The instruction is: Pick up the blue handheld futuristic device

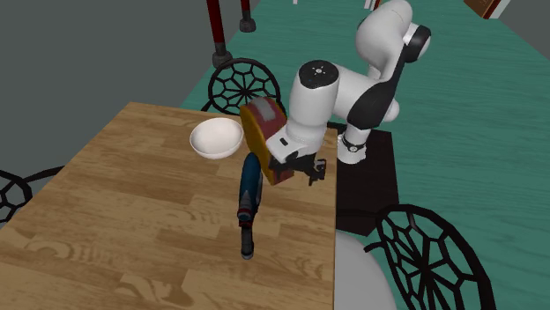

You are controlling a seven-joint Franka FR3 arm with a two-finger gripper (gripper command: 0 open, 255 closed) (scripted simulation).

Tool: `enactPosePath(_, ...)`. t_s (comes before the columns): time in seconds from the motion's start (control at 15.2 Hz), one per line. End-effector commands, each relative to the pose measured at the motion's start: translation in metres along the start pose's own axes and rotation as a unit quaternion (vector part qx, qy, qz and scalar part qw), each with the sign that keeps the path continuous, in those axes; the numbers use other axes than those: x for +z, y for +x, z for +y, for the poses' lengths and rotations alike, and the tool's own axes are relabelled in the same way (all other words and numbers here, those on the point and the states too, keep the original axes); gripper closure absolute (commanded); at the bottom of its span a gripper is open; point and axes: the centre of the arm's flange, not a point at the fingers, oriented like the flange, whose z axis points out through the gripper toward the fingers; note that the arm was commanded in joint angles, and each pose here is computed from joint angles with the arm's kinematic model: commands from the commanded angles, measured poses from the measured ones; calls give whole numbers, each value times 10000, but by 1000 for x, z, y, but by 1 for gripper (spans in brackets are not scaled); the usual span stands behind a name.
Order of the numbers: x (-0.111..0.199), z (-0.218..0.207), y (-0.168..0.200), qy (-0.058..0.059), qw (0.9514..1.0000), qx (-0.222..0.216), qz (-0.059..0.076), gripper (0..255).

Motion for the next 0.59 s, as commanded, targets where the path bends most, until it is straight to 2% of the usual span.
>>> enactPosePath(0.0, -3, 18, 14, -71, 9999, -36, 65, 0)
enactPosePath(0.53, -23, 85, 77, -335, 9988, -154, 315, 0)
